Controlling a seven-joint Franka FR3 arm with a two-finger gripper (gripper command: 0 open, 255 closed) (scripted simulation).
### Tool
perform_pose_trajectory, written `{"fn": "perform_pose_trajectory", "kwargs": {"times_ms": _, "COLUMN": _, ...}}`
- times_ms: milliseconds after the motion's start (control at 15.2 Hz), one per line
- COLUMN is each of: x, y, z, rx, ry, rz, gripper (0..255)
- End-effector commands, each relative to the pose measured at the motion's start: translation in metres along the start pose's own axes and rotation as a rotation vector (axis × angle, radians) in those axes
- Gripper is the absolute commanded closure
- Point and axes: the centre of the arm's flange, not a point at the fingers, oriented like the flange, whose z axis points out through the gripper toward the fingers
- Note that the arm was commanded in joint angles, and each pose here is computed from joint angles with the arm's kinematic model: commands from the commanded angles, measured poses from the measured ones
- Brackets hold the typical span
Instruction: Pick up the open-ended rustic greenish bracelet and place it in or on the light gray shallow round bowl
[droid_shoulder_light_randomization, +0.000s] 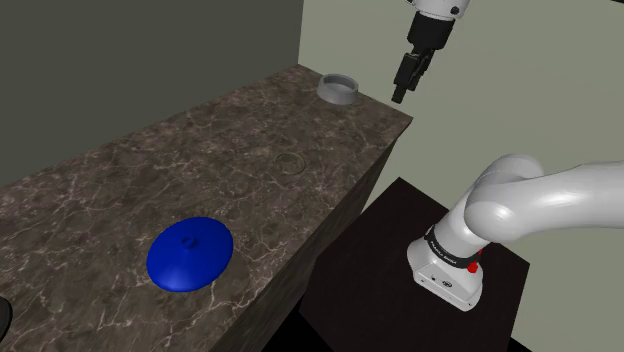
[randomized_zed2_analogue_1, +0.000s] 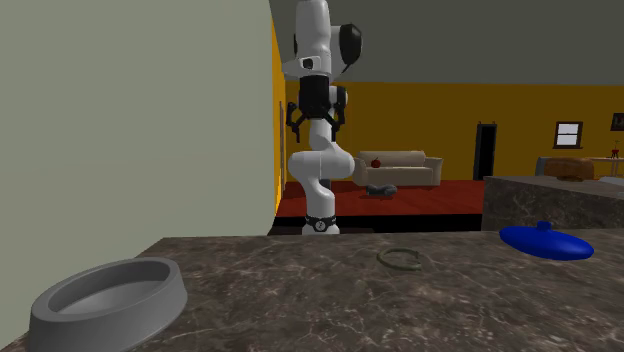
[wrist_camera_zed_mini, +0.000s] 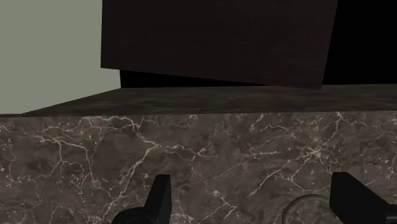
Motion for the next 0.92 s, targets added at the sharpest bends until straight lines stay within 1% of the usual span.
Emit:
{"fn": "perform_pose_trajectory", "kwargs": {"times_ms": 0, "x": 0.0, "y": 0.0, "z": 0.0, "rx": 0.0, "ry": 0.0, "rz": 0.0, "gripper": 0}}
{"fn": "perform_pose_trajectory", "kwargs": {"times_ms": 858, "x": 0.099, "y": -0.088, "z": 0.104, "rx": 0.012, "ry": 0.019, "rz": -0.21, "gripper": 0}}
